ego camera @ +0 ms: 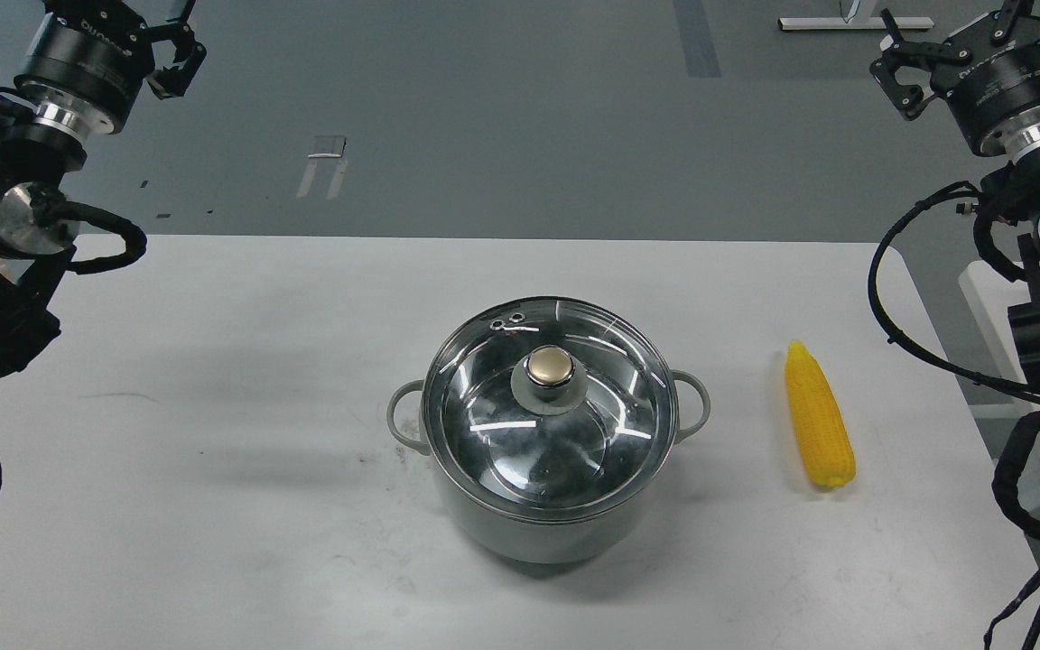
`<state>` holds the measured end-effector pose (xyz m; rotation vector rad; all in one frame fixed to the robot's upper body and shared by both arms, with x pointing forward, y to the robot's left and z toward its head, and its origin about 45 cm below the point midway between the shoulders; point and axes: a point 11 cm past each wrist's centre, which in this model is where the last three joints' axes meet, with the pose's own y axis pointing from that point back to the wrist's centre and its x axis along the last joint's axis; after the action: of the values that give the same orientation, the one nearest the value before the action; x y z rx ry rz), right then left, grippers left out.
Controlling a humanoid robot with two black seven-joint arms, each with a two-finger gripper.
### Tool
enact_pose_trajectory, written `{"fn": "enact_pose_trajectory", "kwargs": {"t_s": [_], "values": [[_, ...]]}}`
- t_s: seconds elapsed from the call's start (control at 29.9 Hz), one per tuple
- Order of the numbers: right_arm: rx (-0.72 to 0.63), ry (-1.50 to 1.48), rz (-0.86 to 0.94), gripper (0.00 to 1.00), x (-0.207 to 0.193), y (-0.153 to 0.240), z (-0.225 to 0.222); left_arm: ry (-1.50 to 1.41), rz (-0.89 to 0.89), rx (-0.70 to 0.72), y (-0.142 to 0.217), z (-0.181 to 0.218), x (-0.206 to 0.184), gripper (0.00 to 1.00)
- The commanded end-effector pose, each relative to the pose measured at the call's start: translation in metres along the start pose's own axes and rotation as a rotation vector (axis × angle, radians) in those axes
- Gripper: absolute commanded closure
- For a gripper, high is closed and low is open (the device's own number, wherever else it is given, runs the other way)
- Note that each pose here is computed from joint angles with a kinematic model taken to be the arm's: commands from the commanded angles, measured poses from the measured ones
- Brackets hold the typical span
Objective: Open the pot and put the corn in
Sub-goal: 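Raise the left arm and swing the left gripper toward the pot lid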
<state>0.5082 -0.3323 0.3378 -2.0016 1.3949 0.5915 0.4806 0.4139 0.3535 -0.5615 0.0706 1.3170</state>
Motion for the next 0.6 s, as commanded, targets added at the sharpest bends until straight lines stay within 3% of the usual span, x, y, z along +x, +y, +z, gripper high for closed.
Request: {"fn": "enact_pose_trajectory", "kwargs": {"t_s": [0.0,0.57], "values": [[-0.035,0.032,-0.028,0.00,-0.0067,0.0023,0.0090,-0.017,0.002,-0.018,-0.0018,0.0131,0.0030,0.02],[-0.058,0.037,-0.007,0.00,0.0031,0.0104,0.0170,-0.040,-0.001,0.001,0.0025,0.0090,0.0053,0.02]]}}
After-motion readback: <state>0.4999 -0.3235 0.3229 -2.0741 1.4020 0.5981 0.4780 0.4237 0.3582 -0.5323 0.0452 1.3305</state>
